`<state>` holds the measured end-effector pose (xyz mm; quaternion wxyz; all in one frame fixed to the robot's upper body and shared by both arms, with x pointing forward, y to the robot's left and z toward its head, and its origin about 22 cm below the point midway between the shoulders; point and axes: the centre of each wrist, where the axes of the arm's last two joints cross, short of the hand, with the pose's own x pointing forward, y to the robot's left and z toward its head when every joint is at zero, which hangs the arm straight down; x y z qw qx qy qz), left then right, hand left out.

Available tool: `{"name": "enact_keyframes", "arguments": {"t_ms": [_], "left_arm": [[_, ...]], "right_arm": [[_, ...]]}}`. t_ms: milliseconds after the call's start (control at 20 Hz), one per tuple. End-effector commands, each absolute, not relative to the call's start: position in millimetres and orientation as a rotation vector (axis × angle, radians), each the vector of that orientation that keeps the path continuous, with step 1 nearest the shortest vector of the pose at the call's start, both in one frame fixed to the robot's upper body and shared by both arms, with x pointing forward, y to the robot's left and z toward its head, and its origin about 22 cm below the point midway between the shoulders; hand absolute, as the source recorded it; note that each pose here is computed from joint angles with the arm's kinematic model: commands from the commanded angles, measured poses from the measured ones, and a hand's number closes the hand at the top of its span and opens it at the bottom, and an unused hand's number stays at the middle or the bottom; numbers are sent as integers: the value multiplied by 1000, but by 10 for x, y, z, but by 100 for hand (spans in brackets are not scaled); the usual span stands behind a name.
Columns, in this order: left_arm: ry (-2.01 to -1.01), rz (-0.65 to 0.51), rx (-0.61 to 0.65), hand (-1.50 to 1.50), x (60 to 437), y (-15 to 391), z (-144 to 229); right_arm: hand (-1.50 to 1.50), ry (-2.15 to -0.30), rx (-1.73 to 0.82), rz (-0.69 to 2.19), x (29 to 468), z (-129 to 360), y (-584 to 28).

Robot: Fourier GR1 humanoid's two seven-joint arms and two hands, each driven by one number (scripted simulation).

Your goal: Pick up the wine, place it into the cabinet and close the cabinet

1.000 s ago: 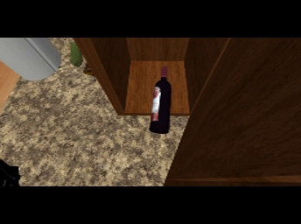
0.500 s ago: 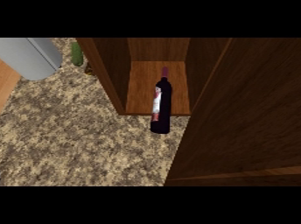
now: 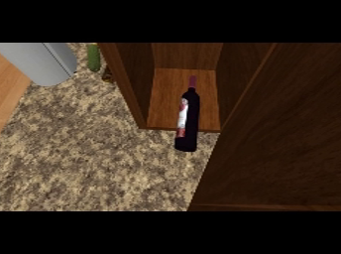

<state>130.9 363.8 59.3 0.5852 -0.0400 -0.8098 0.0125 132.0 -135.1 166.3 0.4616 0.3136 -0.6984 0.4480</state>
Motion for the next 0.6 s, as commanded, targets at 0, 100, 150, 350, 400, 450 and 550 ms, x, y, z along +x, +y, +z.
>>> {"name": "enact_keyframes", "arguments": {"t_ms": [0,100,150,350,400,450,550], "left_arm": [[-1871,26,-114,150,1246,3657,559],[-1879,15,-114,150,1297,3710,586],[-1894,1,-132,150,1327,3699,655],[-1895,16,-130,150,1315,3702,587],[-1877,-3,-149,150,1316,3741,636],[-1898,4,-142,150,1334,3735,643],[-1896,2,-162,150,1346,3726,632]], "right_arm": [[150,-1688,898,1011,1261,1605,-871],[150,-1683,911,1006,1306,1581,-862],[150,-1699,896,1000,1343,1599,-883],[150,-1696,905,942,1389,1571,-906],[150,-1678,901,937,1389,1551,-905],[150,-1680,908,925,1416,1541,-909],[150,-1686,916,900,1464,1530,-926]]}}
